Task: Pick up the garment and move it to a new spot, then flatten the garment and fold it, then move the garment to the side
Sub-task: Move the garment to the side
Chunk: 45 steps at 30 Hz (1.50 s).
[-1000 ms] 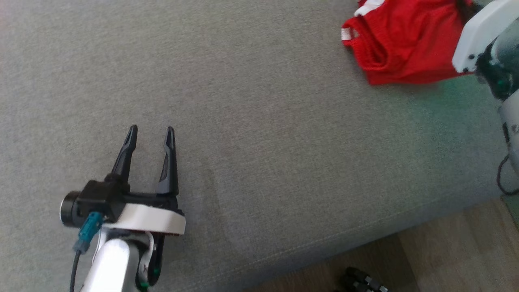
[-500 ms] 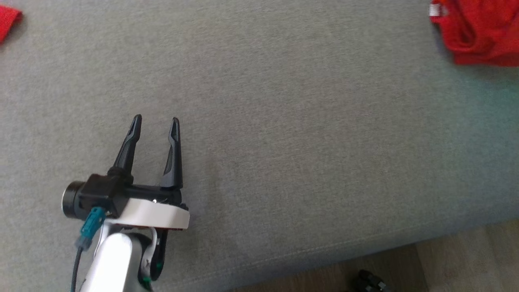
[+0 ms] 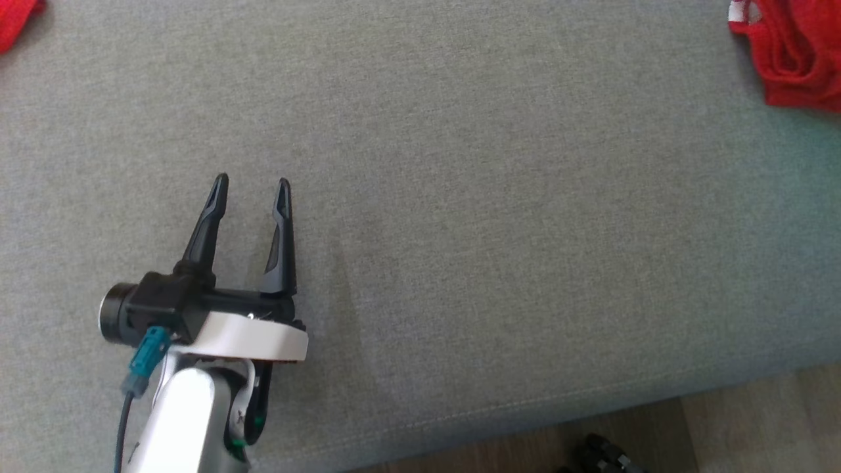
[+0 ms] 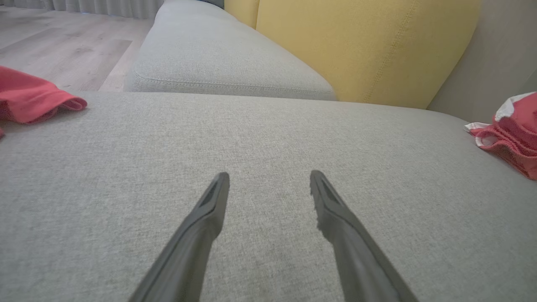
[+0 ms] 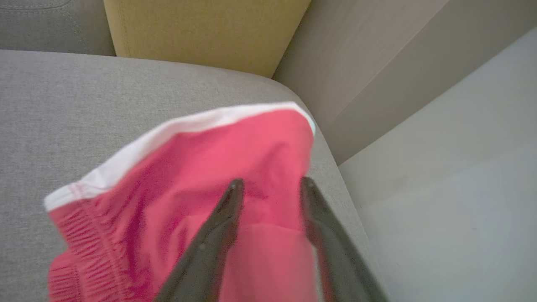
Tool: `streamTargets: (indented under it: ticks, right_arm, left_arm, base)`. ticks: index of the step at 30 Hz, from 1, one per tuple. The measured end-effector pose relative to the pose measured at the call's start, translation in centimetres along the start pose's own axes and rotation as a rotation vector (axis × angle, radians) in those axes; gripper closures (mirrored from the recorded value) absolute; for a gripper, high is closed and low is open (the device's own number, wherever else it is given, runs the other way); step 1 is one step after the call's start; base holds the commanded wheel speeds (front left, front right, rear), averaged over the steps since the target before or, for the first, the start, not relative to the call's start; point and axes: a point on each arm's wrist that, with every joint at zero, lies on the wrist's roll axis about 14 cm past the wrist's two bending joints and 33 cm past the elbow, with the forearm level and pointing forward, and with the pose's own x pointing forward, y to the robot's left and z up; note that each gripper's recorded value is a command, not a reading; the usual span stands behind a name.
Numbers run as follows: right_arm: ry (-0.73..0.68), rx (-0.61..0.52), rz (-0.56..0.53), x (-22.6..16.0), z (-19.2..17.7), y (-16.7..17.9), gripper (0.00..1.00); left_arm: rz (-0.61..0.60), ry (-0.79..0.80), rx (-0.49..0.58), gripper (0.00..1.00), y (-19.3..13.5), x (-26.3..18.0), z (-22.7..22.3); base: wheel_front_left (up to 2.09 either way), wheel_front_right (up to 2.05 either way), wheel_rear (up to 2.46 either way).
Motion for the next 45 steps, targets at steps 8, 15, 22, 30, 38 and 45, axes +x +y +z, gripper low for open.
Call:
streamTargets:
  ticks: [8,15,22,30,38,45]
  right_arm:
    - [-0.036,-0.006,-0.011,-0.3,1.2,0.3,0.0]
    - [-0.099,0.01,-0.003,-1.2,2.9,1.0,0.0]
    - [-0.26,0.04,0.107,-3.5,6.2,5.4,0.0]
    - [-0.49,0.177,0.295,-9.5,9.9,11.5,0.0]
    - [-0.565,0.337,0.427,-14.4,7.8,16.1,0.0]
    - [-0.63,0.465,0.532,-18.9,4.6,19.1,0.0]
  left_arm:
    - [-0.002,-0.003,-0.003,0.0,-0.1,0.0,0.2]
    - [-0.001,-0.014,0.001,0.0,-0.3,-0.3,0.8]
    - [0.038,-0.071,0.017,0.0,0.4,-1.0,3.4]
    - [0.165,-0.137,0.035,0.0,2.8,-5.1,6.8]
    - [0.293,-0.163,0.048,0.0,4.5,-11.0,7.9]
    - [0.375,-0.175,0.046,0.0,5.5,-15.2,7.9]
  base:
    - [0.0,0.0,0.0]
    - [0.0,0.0,0.0]
    - [0.0,0.0,0.0]
    - [0.0,0.0,0.0]
    - [0.0,0.0,0.0]
    - [0.0,0.0,0.0]
